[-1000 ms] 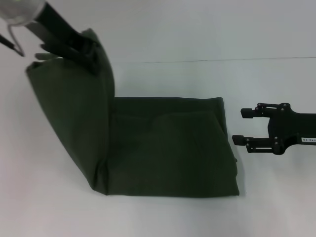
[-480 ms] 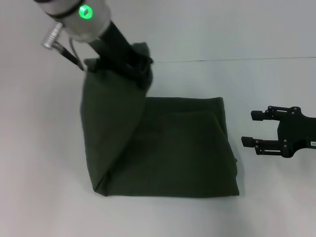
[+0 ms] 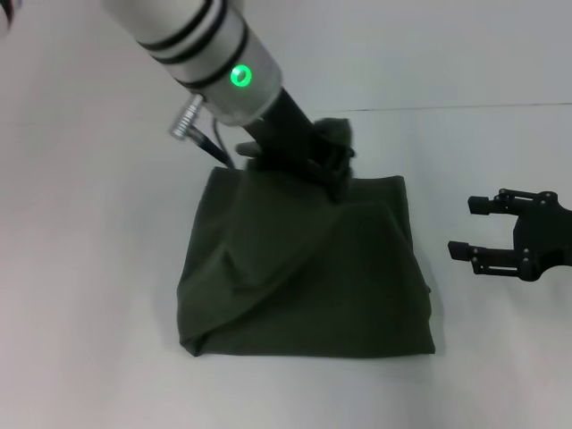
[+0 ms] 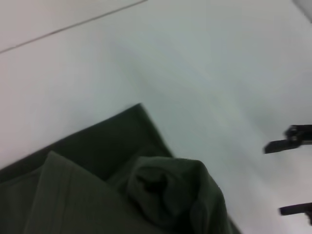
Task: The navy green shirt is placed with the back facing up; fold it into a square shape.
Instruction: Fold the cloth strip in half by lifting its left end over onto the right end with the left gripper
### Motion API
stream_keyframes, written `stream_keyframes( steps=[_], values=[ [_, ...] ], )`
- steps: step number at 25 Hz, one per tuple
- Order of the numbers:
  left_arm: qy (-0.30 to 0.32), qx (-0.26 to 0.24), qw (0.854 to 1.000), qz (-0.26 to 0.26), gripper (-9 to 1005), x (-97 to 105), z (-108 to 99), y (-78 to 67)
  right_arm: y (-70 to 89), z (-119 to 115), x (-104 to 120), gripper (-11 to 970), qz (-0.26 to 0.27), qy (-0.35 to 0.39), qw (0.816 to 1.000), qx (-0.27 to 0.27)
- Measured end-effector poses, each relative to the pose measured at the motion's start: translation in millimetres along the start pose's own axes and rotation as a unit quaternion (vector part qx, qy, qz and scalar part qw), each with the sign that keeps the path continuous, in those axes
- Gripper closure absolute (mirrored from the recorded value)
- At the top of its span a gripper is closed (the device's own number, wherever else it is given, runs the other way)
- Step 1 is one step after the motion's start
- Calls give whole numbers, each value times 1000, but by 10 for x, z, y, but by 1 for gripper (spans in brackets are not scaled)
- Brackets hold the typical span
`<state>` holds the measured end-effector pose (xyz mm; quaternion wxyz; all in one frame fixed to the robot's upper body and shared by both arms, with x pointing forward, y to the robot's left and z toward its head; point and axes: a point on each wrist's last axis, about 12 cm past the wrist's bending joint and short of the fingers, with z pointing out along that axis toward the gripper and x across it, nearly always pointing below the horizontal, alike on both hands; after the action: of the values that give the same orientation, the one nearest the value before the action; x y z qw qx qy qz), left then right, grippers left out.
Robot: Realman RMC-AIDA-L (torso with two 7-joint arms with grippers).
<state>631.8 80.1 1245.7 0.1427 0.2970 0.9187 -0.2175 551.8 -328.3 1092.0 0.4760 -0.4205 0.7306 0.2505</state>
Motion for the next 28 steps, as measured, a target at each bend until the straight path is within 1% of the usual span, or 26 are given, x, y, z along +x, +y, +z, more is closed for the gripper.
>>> stream_keyframes(
  steps=[3,4,10,12,14,17,20,23,25,26,28],
  values=[
    [-7,26,1000,1,917,-13,134,-65,-6,-3,3,164,0,1,1000,3],
    [-7,26,1000,1,917,-13,134,-65,-8,-3,4,164,0,1,1000,4],
    [-21,68,997,-25,918,30,396,-26,-26,1,12,164,4,4,1000,13],
    [-32,83,996,-31,757,45,430,-11,-31,1,14,165,5,5,1000,15],
    [-49,97,993,-38,683,49,431,4,-40,-9,16,165,7,4,1000,19],
    [-88,122,988,-40,573,42,344,51,-76,-43,16,164,12,-2,999,35],
    [-135,149,979,-26,491,81,232,115,-125,-83,1,164,21,-18,998,58],
    [-174,171,970,-2,423,196,187,210,-187,-149,-37,164,40,-55,993,94],
    [-204,183,962,8,378,314,173,327,-226,-187,-73,164,60,-88,988,114],
    [-228,189,955,16,356,387,160,407,-240,-195,-90,164,69,-99,985,119],
    [-271,197,942,24,311,558,165,558,-281,-189,-162,165,101,-118,981,117]
  ],
)
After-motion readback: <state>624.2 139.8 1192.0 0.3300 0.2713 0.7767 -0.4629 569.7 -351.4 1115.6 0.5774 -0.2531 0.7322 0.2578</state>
